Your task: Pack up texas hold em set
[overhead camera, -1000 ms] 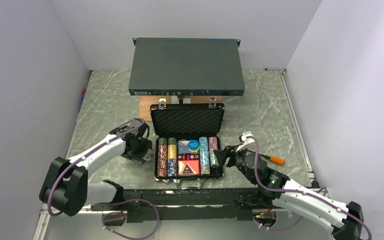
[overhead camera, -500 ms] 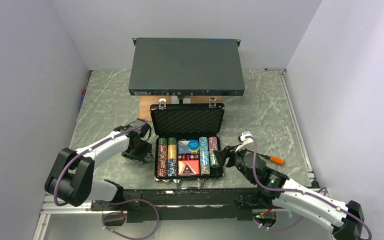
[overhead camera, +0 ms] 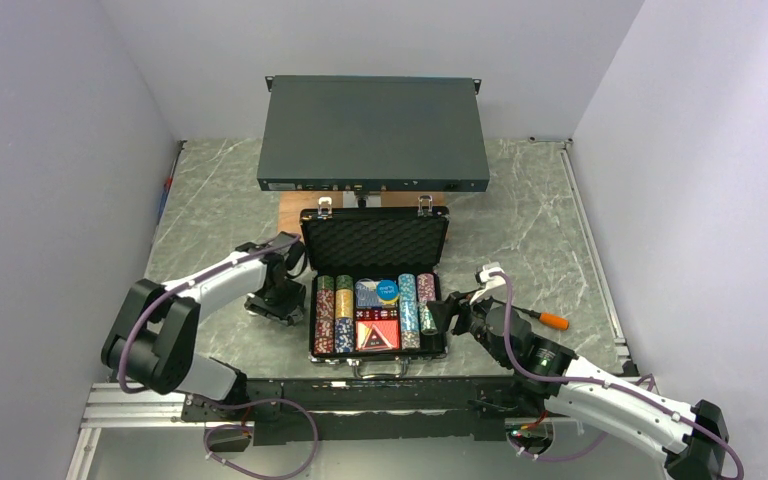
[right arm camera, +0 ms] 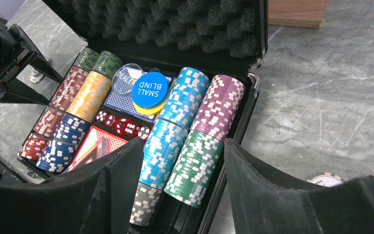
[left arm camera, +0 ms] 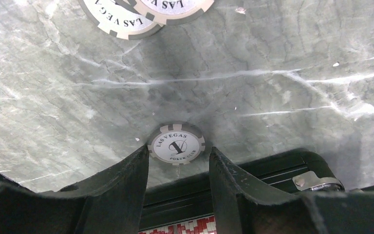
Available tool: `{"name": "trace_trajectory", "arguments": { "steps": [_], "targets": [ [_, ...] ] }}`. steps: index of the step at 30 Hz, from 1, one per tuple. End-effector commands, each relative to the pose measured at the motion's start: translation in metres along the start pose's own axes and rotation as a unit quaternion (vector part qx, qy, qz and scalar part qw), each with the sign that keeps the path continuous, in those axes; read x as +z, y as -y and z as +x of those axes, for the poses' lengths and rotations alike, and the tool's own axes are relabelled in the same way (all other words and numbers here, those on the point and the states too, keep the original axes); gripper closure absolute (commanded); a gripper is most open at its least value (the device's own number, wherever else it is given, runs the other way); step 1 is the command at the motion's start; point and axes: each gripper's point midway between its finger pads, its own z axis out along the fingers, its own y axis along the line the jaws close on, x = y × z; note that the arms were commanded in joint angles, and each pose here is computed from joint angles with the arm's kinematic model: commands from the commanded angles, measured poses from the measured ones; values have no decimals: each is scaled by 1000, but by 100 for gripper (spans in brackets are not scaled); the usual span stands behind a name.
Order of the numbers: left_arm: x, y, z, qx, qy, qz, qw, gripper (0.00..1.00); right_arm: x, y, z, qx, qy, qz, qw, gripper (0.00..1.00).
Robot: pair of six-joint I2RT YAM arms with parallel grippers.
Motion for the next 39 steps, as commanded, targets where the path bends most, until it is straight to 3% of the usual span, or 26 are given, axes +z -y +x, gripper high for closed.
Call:
{"name": "trace_trajectory", "arguments": {
  "steps": [1,6,15,23,32,39],
  "targets": [
    [2,-18,-4,-64,22,-68,995,47,0,-11,-23,8,31,-15,999,36],
    [2,-24,-3,-70,30,-75,994,48,-1,-11,-23,8,31,-14,999,36],
    [-6,-31,-12,-58,59,-82,993,37,-1,-11,-23,8,31,-14,999,36],
    [3,-26,-7,-54,54,-88,993,46,-1,-10,-24,9,33,-14,999,36],
    [14,-34,-6,-96,58,-52,992,53,-1,-11,-23,8,32,-16,999,36],
    [0,-38,-19,-92,85,-36,992,60,-1,-11,-23,8,32,-15,999,36]
  ]
}}
